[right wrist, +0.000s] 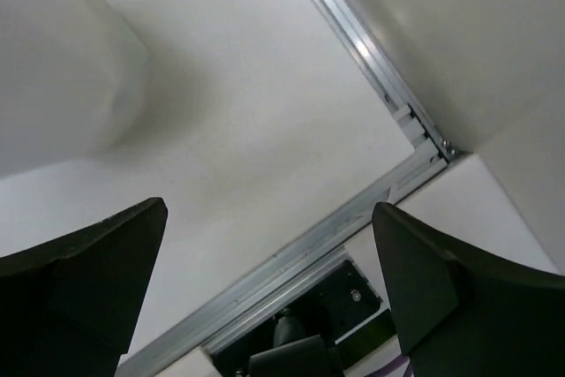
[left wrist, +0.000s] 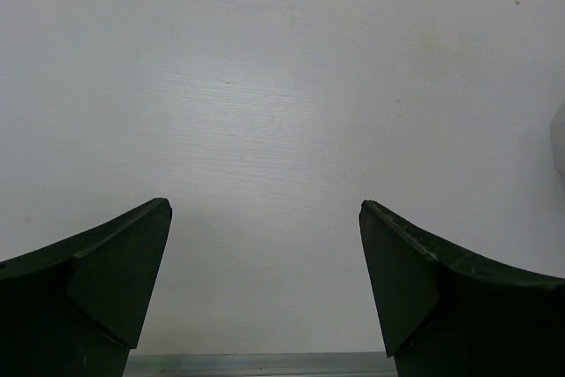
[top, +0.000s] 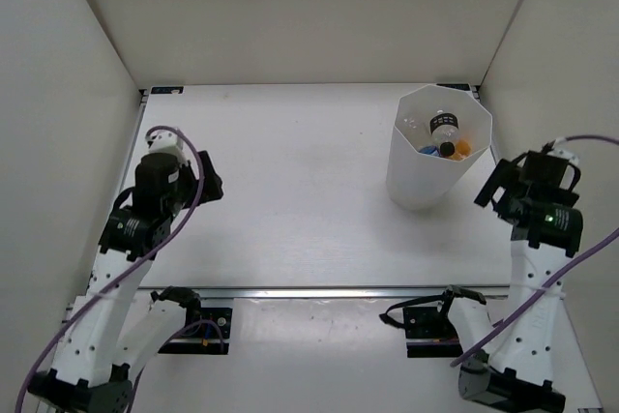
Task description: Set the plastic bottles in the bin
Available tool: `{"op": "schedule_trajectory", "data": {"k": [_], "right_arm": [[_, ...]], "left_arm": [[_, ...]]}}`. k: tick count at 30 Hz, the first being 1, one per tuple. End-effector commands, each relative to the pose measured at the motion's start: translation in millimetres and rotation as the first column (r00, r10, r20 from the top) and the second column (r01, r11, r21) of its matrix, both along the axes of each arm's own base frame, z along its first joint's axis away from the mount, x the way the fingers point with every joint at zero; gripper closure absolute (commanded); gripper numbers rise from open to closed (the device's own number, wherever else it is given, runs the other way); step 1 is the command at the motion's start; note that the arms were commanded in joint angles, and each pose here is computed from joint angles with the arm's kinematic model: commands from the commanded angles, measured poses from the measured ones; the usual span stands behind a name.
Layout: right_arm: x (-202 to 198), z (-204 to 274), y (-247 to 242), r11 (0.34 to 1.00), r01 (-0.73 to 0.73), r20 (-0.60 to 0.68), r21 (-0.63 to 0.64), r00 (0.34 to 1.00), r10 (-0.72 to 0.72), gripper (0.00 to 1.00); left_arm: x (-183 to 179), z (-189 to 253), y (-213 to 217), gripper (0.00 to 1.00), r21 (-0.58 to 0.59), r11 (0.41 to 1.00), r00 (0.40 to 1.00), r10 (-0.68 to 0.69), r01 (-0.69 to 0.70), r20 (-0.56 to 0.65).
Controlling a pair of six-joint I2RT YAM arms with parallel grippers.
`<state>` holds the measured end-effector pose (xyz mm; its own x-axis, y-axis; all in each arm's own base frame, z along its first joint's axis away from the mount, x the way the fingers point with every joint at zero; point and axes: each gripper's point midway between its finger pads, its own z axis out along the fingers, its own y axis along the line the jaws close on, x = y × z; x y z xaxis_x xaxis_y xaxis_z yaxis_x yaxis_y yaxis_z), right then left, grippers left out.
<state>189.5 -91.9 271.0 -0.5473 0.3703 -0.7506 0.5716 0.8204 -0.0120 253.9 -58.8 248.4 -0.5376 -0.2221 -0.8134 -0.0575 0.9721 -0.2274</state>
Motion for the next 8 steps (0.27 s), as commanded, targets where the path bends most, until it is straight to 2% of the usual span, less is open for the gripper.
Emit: {"op": "schedule_trajectory", "data": {"k": [1,8], "right_arm": [[-27.2,-46.7,8.4,0.999,0.023,-0.08,0.044,0.997,-0.02,0.01],[-26.4,-80.4,47.1,0.986,-0.065,0.004,0.156,0.998,0.065,0.01]], "left_arm": [[-22.1,-14.2,34.7,0.01,0.082,0.99,0.993,0.119,-0.118,-0.006],[-46.8,-22.6,54.8,0.01,0.111,0.976,0.982,0.183,-0.186,0.039]]}}
